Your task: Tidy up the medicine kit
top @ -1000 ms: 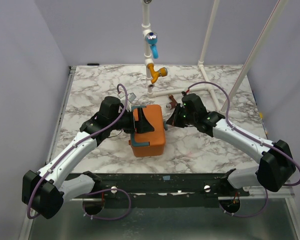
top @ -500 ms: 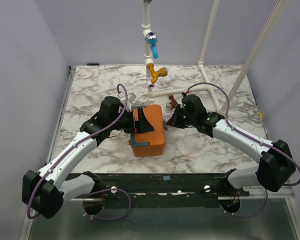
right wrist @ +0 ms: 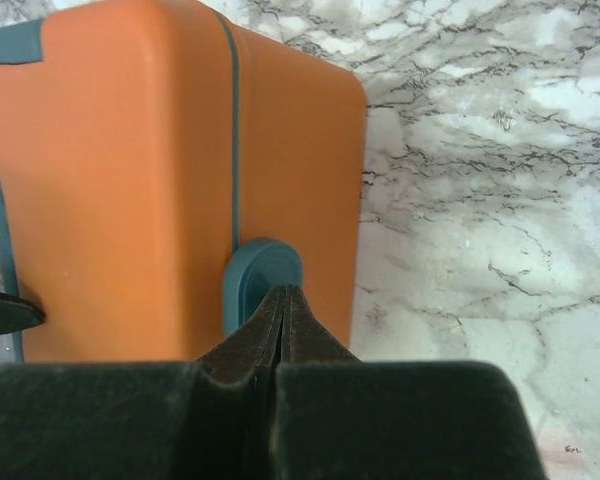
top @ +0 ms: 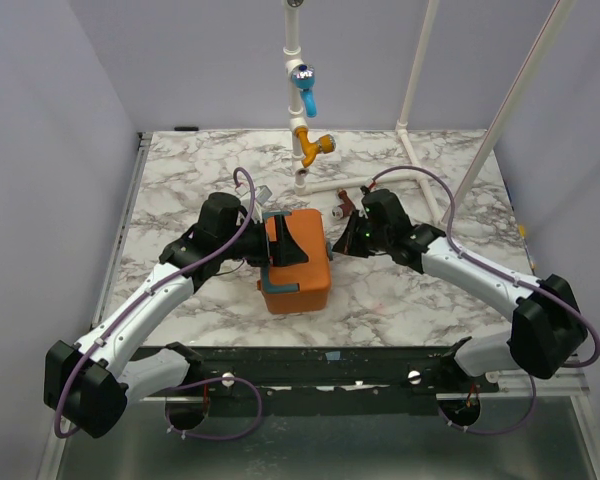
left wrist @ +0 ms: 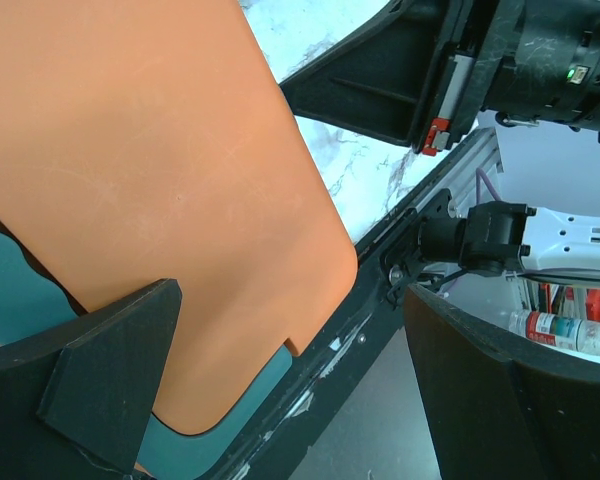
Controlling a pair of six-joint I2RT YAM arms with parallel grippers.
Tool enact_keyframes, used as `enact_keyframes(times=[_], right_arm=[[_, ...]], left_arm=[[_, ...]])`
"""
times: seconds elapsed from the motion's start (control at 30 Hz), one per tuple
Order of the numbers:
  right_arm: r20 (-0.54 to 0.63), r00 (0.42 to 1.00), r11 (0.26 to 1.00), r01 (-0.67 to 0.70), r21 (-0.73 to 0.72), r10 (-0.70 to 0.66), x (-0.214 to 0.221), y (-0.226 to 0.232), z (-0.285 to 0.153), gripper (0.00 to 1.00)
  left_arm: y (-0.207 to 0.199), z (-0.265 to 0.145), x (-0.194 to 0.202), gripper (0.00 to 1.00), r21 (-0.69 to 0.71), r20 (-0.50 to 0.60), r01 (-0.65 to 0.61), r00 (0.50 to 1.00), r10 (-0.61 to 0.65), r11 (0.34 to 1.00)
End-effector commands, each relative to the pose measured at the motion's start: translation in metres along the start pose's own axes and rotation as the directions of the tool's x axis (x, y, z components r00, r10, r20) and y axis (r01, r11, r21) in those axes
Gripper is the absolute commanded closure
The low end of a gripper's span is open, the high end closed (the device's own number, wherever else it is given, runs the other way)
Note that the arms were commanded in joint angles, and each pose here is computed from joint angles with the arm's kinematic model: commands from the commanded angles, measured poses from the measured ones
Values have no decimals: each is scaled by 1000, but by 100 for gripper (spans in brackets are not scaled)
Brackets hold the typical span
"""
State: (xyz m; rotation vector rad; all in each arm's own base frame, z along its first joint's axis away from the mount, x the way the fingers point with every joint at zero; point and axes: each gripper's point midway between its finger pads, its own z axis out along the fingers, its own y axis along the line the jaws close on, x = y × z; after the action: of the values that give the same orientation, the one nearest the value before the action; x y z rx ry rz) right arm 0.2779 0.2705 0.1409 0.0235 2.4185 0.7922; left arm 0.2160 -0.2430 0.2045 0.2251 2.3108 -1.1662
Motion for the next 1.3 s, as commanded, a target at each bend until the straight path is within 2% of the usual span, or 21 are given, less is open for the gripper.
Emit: enact_keyframes(times=[0.0,0.57,0.8,0.93,1.03,1.27], right_arm=[[-68,998,998,0,-59,-4,18,7,8,99],[-46,999,985,15,-170,-24,9,32,2,99],[3,999,999,43,-10,-43,0,3,0,99],[29,998,996,53,78,-56,-3,-14,-5,86],[81,993,984,68,165,-82,-12,-29,-14,69],[203,963,972,142,189,-180,-38,-27,-52,37]], left_arm=[[38,3,34,3,-148,-106,63,991,-80,987],[39,7,35,3,-148,-117,68,989,-85,987],[35,1,27,3,-159,-91,49,994,-64,986],[25,-11,12,3,-163,-36,21,999,-27,986],[14,-24,-1,3,-165,11,-8,1000,10,986],[-3,-54,-24,2,-191,117,-68,989,92,979]])
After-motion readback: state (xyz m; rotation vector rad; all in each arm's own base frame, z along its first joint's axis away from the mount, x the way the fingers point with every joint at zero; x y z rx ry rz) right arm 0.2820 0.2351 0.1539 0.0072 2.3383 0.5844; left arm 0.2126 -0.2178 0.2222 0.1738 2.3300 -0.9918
